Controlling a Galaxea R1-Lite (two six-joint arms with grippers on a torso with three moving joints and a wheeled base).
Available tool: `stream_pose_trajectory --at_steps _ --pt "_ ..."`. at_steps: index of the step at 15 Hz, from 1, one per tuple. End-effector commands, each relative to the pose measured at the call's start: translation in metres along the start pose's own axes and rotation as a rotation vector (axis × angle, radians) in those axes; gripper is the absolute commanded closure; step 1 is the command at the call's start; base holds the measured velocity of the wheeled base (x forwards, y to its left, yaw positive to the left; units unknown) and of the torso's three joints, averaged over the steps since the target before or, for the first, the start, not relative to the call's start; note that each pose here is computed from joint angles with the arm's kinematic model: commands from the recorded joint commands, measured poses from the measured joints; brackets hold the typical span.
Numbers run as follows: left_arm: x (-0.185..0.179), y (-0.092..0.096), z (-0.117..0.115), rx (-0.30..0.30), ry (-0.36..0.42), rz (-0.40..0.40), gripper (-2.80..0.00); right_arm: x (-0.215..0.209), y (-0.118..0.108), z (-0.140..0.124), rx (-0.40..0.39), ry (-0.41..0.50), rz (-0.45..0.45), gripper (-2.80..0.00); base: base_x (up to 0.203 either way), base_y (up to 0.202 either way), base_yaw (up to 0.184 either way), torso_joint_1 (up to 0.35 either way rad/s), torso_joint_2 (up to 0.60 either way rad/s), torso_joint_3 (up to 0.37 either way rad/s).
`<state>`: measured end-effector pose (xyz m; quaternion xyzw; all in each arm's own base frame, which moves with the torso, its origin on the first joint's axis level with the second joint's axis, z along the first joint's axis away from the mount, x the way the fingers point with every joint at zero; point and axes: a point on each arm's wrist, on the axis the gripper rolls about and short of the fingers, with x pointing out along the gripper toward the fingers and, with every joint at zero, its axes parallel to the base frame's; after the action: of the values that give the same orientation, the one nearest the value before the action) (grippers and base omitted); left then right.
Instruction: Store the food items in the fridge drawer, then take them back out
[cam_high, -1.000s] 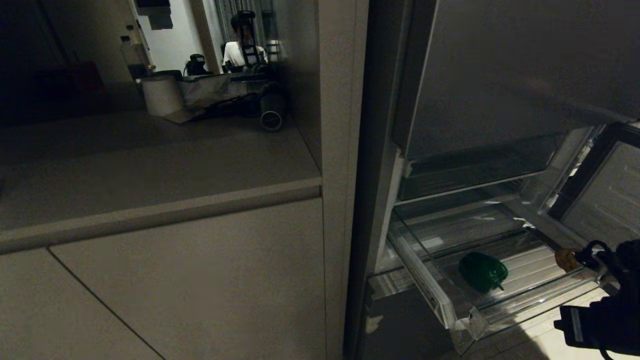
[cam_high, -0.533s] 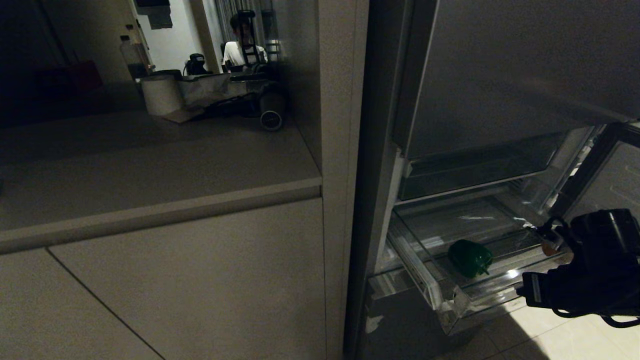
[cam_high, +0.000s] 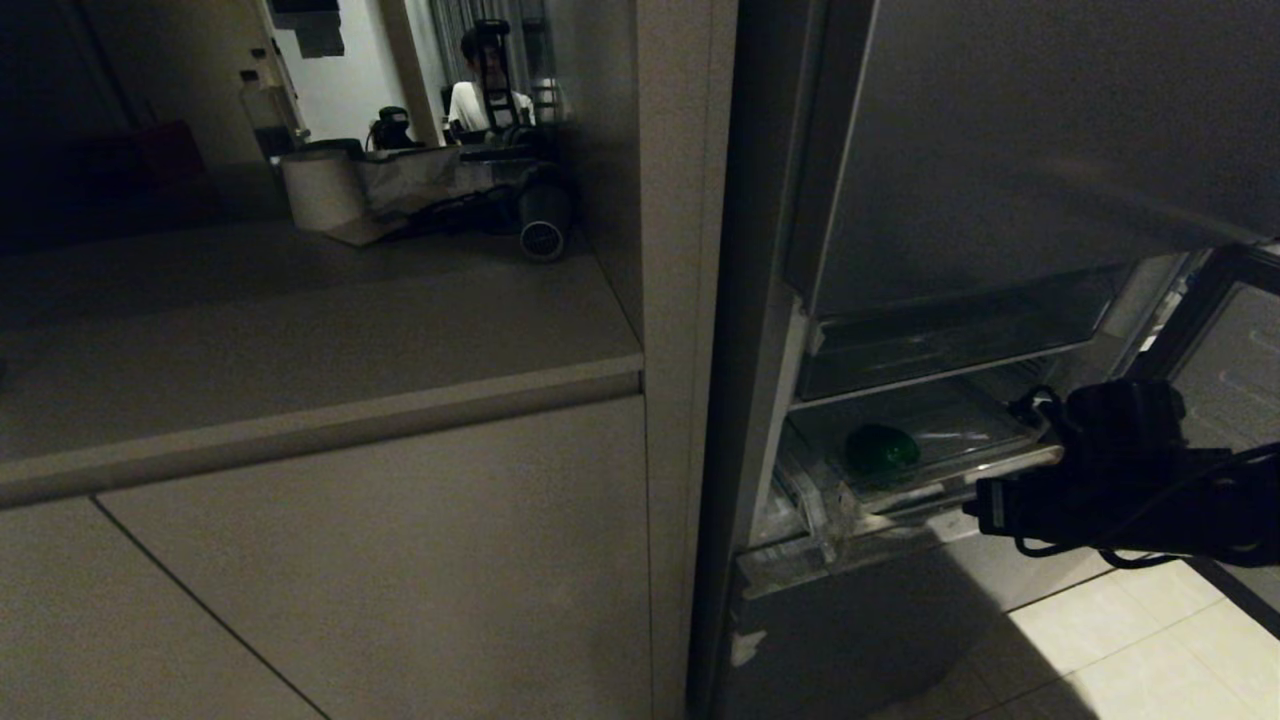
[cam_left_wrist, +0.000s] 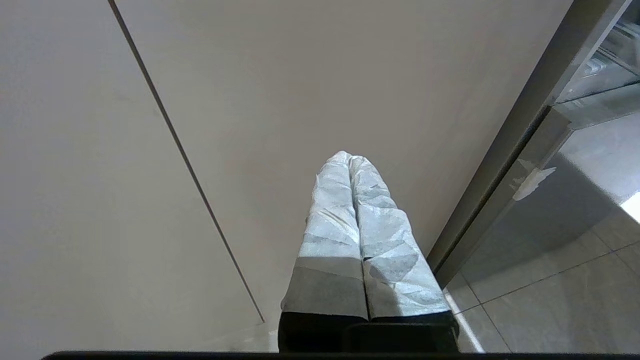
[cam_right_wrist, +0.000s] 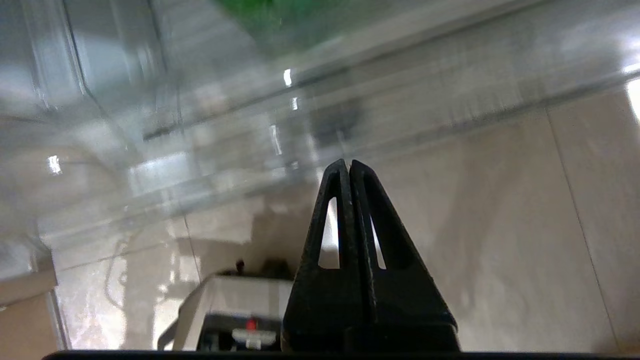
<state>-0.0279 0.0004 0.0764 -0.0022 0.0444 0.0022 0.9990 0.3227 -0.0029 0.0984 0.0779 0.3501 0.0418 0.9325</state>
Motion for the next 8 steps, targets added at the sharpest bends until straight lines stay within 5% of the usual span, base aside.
stream_pose_trajectory --at_steps 1,8 --pt "0.0 0.0 0.0 -0.001 0.002 0.0 0.0 0.045 -0.006 0.0 -0.008 0.007 0.031 0.0 0.0 0.0 0.0 0.0 0.0 0.0" --pt "0.0 0.0 0.0 -0.001 0.002 0.0 0.0 0.059 -0.007 0.019 -0.063 -0.25 0.149 0.0 0.0 0.0 0.0 0.0 0.0 0.0"
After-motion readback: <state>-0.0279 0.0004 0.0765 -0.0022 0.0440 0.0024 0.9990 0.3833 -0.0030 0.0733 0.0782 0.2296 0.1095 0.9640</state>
